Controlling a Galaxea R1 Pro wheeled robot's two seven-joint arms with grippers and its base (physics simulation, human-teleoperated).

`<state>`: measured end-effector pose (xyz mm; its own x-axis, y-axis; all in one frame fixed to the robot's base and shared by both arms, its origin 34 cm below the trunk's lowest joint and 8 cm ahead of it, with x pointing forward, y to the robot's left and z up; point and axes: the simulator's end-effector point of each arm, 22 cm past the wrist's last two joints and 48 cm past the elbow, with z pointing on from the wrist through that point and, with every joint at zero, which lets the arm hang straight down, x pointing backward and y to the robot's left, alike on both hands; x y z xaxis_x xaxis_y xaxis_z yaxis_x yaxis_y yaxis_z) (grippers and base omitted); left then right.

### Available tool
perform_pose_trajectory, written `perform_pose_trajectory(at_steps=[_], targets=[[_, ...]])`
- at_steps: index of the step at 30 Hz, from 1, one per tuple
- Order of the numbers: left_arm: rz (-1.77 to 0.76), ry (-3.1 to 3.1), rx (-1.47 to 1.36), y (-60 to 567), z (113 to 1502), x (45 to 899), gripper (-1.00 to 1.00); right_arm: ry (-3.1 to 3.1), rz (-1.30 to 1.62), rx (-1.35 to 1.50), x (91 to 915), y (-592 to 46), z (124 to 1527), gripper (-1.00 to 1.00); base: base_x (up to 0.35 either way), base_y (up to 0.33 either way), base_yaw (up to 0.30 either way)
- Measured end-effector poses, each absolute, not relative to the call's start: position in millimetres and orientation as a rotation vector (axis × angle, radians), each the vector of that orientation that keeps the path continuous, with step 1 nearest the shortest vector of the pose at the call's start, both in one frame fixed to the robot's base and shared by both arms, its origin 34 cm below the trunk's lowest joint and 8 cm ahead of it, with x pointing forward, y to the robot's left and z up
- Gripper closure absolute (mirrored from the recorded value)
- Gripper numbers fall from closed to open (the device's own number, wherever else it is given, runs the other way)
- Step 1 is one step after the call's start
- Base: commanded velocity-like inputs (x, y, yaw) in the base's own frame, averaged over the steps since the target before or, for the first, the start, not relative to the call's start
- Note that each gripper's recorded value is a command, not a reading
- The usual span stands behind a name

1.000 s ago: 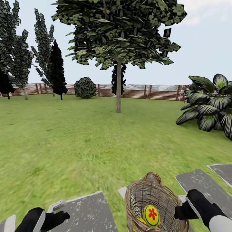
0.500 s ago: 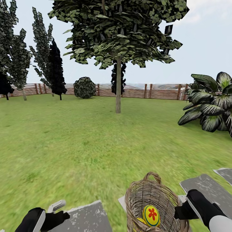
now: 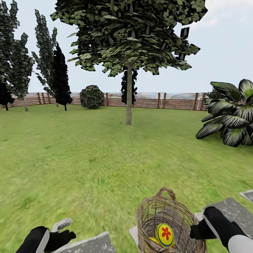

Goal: Take the three Easter eggs out of the wicker basket on the lawn in the garden, then place them on the lawn next to a single tree (choose any tree) so that all three eggs are next to the same tree and none are left in the basket.

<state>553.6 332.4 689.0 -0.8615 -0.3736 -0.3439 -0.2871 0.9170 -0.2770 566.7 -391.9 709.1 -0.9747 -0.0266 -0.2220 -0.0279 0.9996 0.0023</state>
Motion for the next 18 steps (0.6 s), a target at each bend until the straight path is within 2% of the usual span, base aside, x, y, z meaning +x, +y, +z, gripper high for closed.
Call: perform_pose_trajectory(at_steps=[18], targets=[[-0.304,2.682,-0.480,331.5,688.8,553.5,-1.00,2.918,0.003,-0.044,566.6,-392.6,709.0,1.00,0.337,0.000,0.000]])
